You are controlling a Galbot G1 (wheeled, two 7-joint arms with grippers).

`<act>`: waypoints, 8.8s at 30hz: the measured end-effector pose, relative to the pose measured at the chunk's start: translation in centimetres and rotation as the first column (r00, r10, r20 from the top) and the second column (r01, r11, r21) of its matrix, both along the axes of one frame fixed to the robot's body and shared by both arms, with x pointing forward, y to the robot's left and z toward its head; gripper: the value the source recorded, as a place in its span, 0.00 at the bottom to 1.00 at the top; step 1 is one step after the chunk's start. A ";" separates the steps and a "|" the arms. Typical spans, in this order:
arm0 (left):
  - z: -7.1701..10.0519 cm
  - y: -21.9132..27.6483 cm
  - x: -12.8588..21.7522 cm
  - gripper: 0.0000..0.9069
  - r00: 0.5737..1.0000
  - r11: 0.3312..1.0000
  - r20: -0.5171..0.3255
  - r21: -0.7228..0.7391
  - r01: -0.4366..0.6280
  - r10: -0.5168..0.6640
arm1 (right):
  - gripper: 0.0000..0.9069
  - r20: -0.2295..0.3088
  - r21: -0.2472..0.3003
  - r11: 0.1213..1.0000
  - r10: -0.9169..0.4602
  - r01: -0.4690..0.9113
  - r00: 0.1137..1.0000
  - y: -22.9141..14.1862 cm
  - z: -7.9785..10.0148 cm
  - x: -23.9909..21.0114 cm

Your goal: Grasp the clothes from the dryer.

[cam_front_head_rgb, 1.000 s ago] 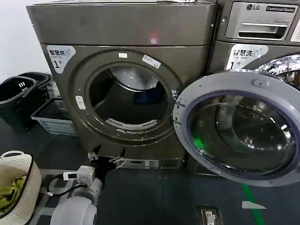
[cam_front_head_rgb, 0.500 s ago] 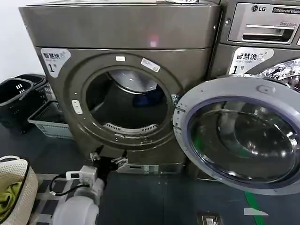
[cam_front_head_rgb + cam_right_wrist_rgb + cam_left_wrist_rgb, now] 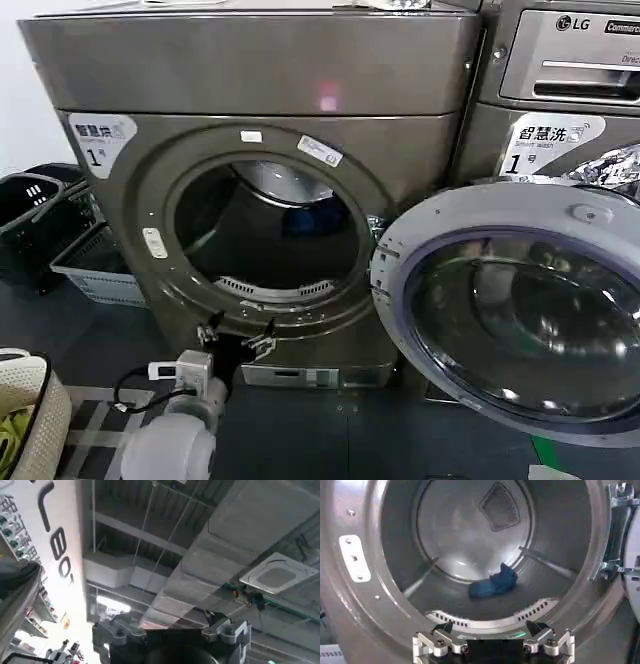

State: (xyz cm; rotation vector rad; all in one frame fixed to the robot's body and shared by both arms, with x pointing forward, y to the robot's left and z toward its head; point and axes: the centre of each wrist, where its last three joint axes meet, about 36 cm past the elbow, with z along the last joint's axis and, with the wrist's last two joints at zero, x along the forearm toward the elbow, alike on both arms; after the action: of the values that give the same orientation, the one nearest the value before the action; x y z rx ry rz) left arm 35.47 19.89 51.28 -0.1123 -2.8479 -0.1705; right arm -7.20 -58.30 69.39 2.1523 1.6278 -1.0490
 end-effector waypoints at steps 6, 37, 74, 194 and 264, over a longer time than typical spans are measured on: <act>-0.1 0.0 0.0 1.00 1.000 1.000 -0.003 -0.001 0.000 0.000 | 1.00 0.001 0.001 1.000 -0.002 0.002 1.000 0.0 0.0 -0.1; -0.1 -0.4 0.0 1.00 1.000 1.000 -0.003 -0.002 -0.002 0.002 | 1.00 0.006 0.004 1.000 -0.007 0.007 1.000 -0.1 -0.1 -0.4; -0.2 -0.4 -0.2 1.00 1.000 1.000 -0.006 0.000 -0.001 0.001 | 1.00 0.007 0.012 1.000 -0.012 0.012 1.000 -0.2 -0.5 -0.7; -4.1 -2.1 39.0 1.00 0.849 0.612 -0.260 0.599 0.516 -0.460 | 1.00 -0.020 -0.003 0.999 0.034 -0.034 0.999 -0.4 -0.6 0.4; -3.9 -1.3 41.2 0.00 0.404 0.134 -0.737 0.399 0.907 -0.541 | 1.00 -0.017 0.007 0.999 0.034 -0.034 0.999 -0.3 -1.5 0.3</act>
State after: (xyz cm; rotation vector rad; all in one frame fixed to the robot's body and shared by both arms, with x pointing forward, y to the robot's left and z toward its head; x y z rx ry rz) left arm 76.66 18.60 47.40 -1.2606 -1.6900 -1.3950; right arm -6.94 -58.62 67.93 2.1175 1.6717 -1.0570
